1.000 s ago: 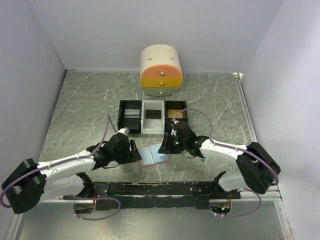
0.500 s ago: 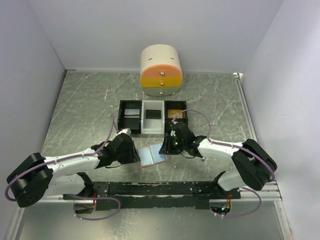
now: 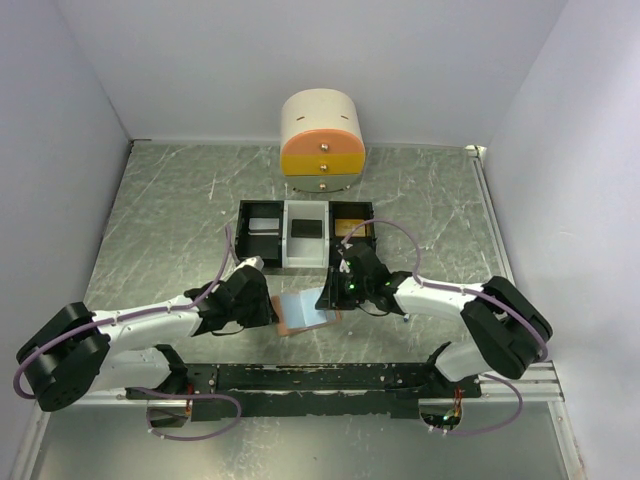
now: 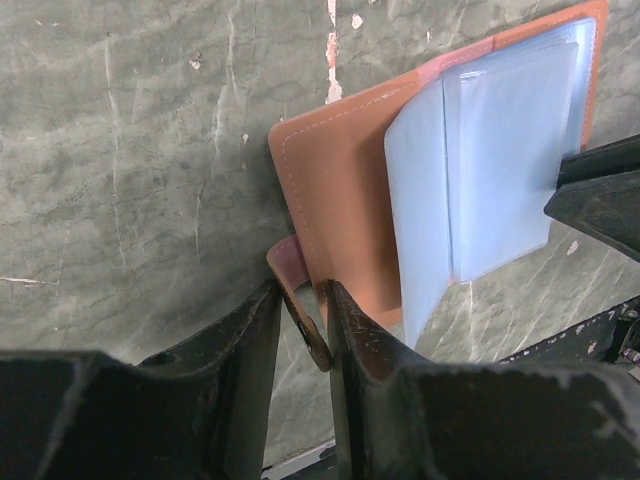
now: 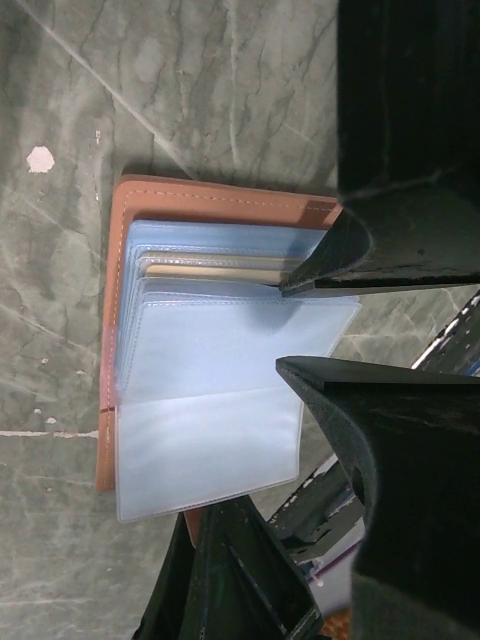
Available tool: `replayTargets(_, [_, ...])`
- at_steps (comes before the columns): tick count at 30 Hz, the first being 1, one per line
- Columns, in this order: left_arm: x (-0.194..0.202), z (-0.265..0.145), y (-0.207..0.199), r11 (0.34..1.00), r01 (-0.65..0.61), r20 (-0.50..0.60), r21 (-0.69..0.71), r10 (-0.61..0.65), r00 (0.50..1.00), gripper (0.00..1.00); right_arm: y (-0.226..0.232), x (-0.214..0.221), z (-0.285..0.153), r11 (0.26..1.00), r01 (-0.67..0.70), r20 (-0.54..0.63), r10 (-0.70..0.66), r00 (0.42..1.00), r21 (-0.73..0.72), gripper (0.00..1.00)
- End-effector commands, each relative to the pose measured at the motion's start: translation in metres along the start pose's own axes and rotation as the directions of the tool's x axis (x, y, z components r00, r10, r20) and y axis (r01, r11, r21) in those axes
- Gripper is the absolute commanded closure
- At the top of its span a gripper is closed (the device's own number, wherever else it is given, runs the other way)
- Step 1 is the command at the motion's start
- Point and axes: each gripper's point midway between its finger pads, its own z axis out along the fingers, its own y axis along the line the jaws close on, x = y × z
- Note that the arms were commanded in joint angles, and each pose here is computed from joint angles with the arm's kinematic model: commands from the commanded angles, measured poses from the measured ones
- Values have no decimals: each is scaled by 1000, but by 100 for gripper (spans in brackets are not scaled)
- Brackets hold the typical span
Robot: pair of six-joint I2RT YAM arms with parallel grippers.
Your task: Take the credit cards out of the card holder
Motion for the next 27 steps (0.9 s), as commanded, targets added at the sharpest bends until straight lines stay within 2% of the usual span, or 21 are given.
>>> replayTargets(1, [-9,-2,-14,999,-19,34,40,17,999,64,10,1,3,999,-15,-13,14,1000,-51,70])
replayTargets(13, [-9,-2,-13,999,-18,36,39,16,999,69,41,-4,4,980,-30,-22,26,999,-199,69])
replayTargets(27, [-11,-6,-13,999,-4,57,45,1,998,70,79,9,15,943,33,-109,-73,991,-332,61])
